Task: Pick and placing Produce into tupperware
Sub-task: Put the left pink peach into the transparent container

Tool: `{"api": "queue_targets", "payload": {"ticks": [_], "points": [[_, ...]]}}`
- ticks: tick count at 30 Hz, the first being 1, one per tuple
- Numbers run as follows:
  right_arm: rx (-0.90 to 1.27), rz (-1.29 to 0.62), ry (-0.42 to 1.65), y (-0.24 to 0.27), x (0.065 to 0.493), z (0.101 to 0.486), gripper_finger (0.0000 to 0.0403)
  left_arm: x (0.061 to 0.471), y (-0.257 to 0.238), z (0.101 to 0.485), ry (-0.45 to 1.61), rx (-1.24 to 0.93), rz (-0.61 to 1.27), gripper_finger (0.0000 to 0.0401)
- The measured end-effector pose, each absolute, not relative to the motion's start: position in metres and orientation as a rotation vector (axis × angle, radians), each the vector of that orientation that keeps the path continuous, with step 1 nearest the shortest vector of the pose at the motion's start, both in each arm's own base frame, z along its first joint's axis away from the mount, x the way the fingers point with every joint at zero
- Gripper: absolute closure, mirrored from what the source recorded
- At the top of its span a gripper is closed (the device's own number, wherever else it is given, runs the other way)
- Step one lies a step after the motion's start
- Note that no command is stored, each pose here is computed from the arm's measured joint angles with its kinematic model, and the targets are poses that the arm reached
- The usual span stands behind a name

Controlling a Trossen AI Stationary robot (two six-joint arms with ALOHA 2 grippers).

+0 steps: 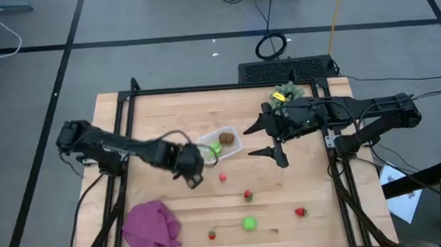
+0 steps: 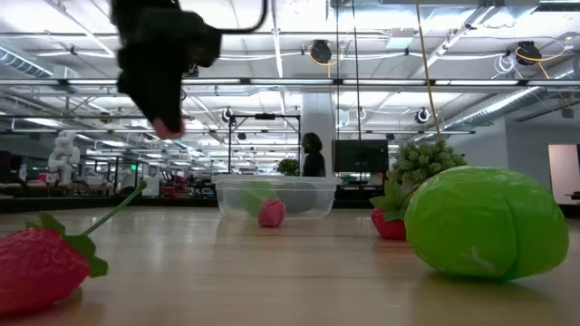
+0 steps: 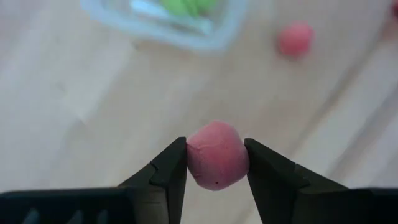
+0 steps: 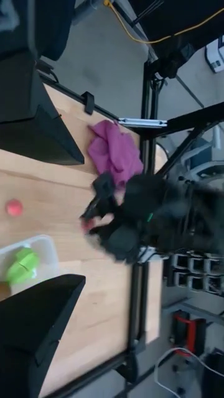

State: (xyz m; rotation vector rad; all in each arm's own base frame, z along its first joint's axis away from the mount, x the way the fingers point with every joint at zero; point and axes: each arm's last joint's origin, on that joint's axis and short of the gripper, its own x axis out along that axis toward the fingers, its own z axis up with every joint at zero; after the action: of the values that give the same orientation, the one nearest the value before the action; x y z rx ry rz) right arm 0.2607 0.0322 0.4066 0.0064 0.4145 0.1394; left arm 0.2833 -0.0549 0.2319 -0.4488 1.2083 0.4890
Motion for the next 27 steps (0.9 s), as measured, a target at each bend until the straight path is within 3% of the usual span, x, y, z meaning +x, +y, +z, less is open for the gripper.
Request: {"api": "queue_targets", "payload": {"ticks": [15, 27], "points": [[-0.114, 0.068, 0.349, 0.021, 0.264, 0.412, 0.0110, 0.307, 0.043, 0.241, 1.076, -0.351, 0.471, 0.0256], [-0.142, 0.043, 0.350, 0.013, 0.264, 0.412, 0.0110, 0.331, 0.062, 0.199, 1.142, -0.383, 0.396, 0.0256]]}}
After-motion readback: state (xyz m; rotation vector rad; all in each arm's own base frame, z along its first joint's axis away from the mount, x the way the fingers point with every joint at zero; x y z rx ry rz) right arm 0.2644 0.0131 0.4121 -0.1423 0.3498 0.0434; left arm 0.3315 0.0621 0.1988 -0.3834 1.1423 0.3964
